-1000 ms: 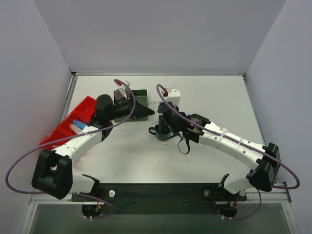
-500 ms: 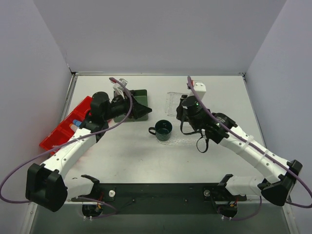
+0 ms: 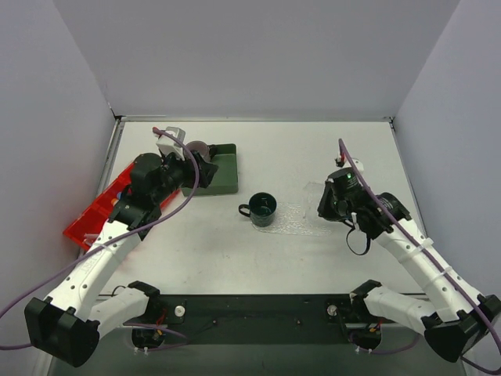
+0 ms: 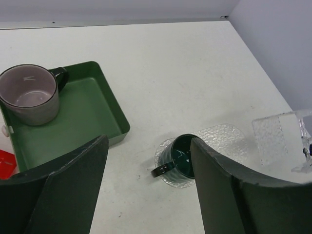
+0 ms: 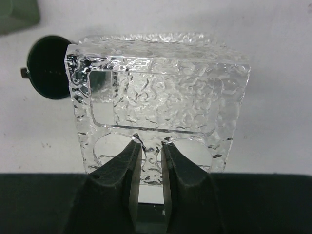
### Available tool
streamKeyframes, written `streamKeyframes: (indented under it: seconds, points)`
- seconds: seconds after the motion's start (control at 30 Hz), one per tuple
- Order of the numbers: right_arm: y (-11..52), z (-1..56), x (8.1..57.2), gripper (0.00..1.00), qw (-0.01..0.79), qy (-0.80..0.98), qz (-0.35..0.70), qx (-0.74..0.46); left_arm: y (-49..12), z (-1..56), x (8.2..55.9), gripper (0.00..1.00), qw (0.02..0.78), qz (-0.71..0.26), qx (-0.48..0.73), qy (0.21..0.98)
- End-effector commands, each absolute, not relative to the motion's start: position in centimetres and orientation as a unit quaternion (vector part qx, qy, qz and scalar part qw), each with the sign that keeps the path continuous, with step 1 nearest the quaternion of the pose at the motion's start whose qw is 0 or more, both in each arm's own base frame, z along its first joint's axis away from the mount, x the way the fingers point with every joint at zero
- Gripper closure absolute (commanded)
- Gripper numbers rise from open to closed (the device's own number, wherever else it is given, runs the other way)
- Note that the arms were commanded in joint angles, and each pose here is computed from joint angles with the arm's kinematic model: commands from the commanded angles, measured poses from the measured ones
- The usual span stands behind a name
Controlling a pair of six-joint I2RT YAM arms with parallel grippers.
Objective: Prepare toiletry sets of a toothbrush and toothpaste on the tray
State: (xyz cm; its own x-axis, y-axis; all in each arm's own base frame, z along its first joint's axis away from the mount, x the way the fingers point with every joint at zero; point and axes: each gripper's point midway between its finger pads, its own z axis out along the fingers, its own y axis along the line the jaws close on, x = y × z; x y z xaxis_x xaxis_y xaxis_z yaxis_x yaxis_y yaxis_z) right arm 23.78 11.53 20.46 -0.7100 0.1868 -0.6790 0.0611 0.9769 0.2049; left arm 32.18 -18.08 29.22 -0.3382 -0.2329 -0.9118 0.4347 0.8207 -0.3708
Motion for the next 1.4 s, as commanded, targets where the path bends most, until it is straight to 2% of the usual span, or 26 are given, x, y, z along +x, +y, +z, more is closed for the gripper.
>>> streamKeyframes:
  seconds: [0.0,0.33,0.83,1.37]
  points:
    - [12.7,17.3,21.8,1.0,0.299,0.947,0.097,0.062,-16.7,29.7,32.7,0.22,0.591,-0.254,0.06,0.764]
    - [14.0,14.1,23.0,1.0,0.258,0.962,0.076,0.056,-16.6,29.5,32.9,0.22,0.59,-0.249,0.061,0.766]
    - [16.3,10.6,25.5,1.0,0.242,0.969,0.039,0.024,-16.6,28.9,33.1,0.22,0.584,-0.244,0.062,0.772]
    - [16.9,9.4,27.1,1.0,0.247,0.968,0.026,0.026,-16.7,28.5,33.2,0.22,0.578,-0.243,0.063,0.776]
